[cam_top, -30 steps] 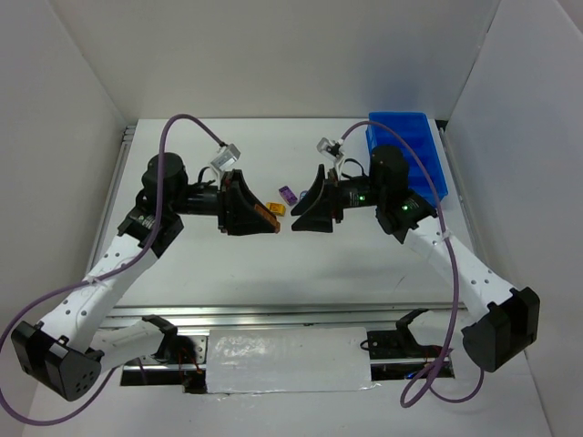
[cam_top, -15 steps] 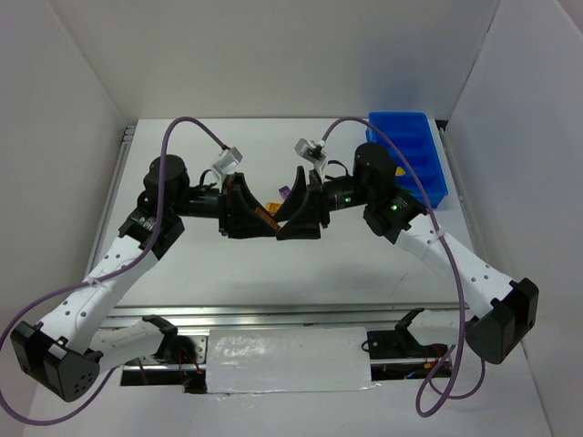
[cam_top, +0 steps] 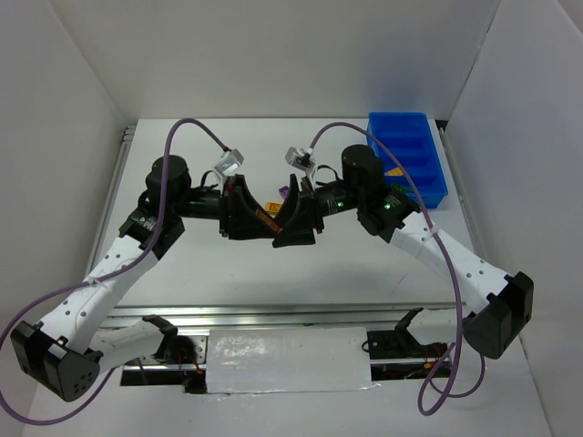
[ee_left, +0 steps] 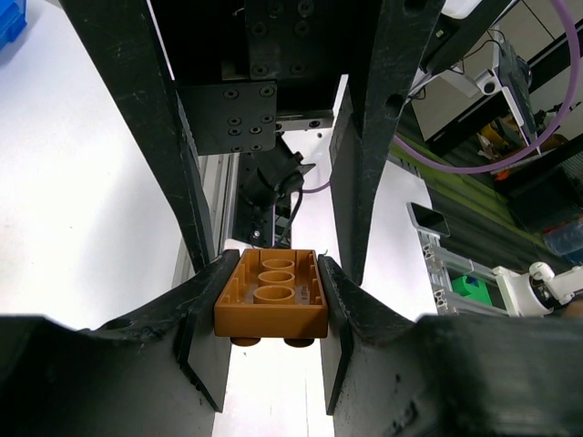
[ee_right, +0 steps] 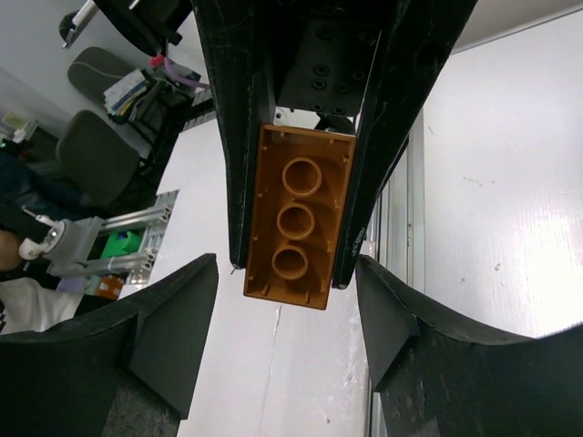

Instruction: Sort the legos into containers by color

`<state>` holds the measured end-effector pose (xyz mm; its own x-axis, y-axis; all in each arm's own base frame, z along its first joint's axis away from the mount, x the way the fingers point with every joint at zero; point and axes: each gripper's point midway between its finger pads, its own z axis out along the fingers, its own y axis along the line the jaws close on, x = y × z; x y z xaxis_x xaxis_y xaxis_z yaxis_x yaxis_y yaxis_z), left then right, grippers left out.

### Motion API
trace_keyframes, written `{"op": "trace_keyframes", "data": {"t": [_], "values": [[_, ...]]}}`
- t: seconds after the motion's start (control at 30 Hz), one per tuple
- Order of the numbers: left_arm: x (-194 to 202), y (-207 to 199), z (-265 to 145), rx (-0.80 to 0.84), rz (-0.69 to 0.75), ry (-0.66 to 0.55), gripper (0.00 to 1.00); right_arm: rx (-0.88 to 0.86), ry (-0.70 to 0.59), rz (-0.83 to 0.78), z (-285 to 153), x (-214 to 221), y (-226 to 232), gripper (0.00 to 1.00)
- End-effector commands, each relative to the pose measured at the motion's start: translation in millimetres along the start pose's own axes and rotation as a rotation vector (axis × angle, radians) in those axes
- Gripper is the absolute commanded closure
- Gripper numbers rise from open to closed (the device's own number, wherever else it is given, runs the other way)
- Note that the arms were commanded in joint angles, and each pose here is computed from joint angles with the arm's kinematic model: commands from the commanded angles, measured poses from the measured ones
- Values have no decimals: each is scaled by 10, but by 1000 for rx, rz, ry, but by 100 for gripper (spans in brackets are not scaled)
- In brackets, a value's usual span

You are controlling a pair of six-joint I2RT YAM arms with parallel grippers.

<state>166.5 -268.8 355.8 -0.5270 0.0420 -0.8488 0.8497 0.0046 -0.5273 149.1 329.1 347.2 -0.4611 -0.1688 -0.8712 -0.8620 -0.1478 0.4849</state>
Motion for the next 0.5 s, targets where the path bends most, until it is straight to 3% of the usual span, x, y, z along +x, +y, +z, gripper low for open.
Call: {"op": "trace_keyframes", "data": {"t": [0.0,0.1,0.17,0.47], "values": [[-89,-110,-19,17,80,-18,100,3,4,-55,-5,-66,66,30],[-92,-123,-23,19,85,-19,100,16,11,-57,-5,-63,37,32],[-89,-123,-28,18,83,-21,100,17,8,-60,-3,-73,36,46],[-42,-131,-38,21,76,-7,100,17,-26,-84,-6,-193,74,57]]}}
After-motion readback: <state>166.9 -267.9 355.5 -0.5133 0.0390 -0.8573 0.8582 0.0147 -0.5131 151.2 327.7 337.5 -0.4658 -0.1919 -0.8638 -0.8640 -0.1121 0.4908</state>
